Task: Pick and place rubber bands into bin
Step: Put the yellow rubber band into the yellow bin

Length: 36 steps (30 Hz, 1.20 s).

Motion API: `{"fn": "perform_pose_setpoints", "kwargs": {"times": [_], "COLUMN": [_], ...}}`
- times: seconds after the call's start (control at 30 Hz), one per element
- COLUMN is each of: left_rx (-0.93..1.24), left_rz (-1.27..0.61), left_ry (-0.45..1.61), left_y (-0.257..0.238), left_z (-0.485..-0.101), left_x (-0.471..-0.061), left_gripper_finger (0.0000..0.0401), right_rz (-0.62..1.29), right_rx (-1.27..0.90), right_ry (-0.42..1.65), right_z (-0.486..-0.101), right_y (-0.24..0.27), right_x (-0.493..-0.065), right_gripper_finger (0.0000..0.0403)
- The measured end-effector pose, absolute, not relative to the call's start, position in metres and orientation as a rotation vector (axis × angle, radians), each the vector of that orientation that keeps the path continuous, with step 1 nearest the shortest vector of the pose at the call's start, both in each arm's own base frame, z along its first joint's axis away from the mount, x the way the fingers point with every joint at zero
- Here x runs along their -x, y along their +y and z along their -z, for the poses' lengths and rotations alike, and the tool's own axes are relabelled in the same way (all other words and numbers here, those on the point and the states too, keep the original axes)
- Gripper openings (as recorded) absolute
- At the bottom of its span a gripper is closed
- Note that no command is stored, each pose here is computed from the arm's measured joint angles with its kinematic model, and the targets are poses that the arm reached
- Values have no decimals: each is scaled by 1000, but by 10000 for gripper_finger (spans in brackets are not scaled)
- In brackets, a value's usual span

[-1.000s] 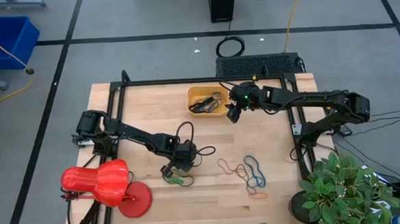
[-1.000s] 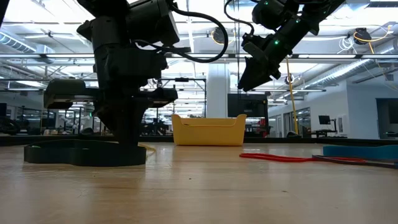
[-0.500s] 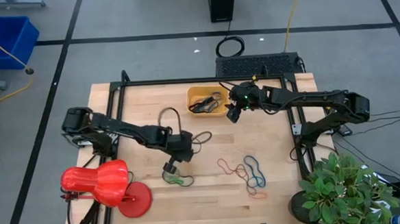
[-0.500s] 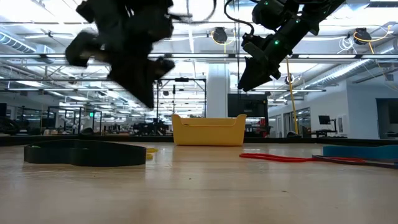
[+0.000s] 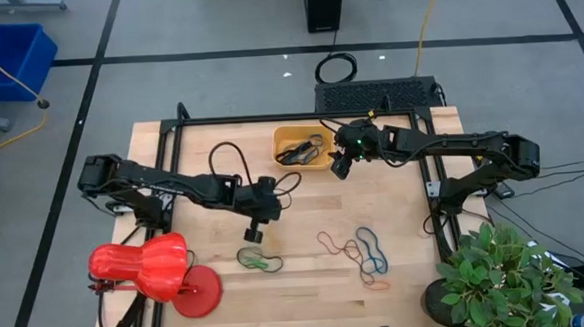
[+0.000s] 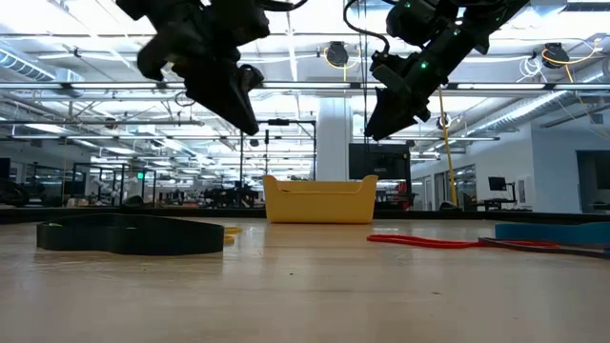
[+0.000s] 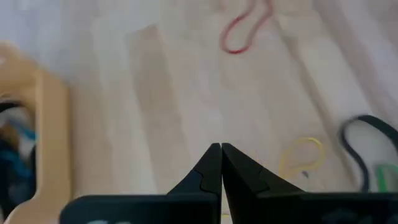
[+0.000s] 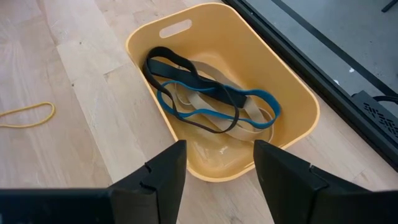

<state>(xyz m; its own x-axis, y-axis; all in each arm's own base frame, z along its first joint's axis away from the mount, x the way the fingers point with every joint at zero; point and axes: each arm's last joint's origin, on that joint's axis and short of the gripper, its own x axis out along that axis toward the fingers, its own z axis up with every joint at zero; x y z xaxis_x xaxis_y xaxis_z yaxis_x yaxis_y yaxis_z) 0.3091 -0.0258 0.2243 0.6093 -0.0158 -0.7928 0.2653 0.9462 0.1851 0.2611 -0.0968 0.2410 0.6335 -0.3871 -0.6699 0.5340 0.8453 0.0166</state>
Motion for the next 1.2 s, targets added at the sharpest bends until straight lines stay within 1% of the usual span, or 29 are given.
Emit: {"fn": "perform_pose_setpoints", "kwargs": {"times": [0.13, 0.23, 0.4, 0.63, 0.77, 0.93, 1.03, 1.2], "left_rx": [-329, -320, -271, -279, -272, -261, -204, -136], "left_rz": [98, 81, 32, 40, 36, 30, 3, -24], "left_ry": [907, 912, 913, 912, 918, 917, 915, 908], "left_y": [-24, -23, -23, -25, -25, -25, -25, -25], "left_z": [-225, -225, -225, -225, -225, -225, -225, -225], "left_x": [-309, -309, -309, -309, -309, -309, -309, -309], "left_gripper_finger": [8, 9, 34, 74, 118, 200, 243, 286], "right_rz": [531, 532, 531, 532, 532, 531, 531, 532], "right_rx": [-222, -222, -222, -222, -222, -222, -222, -222], "right_ry": [710, 710, 710, 710, 710, 710, 710, 710], "right_z": [-241, -241, -241, -241, -241, -241, -241, -241], "right_y": [-97, -97, -97, -97, -97, -97, -97, -97], "right_x": [-261, -261, -261, -261, -261, -261, -261, -261], "right_gripper_finger": [180, 180, 180, 180, 180, 180, 180, 180]}}
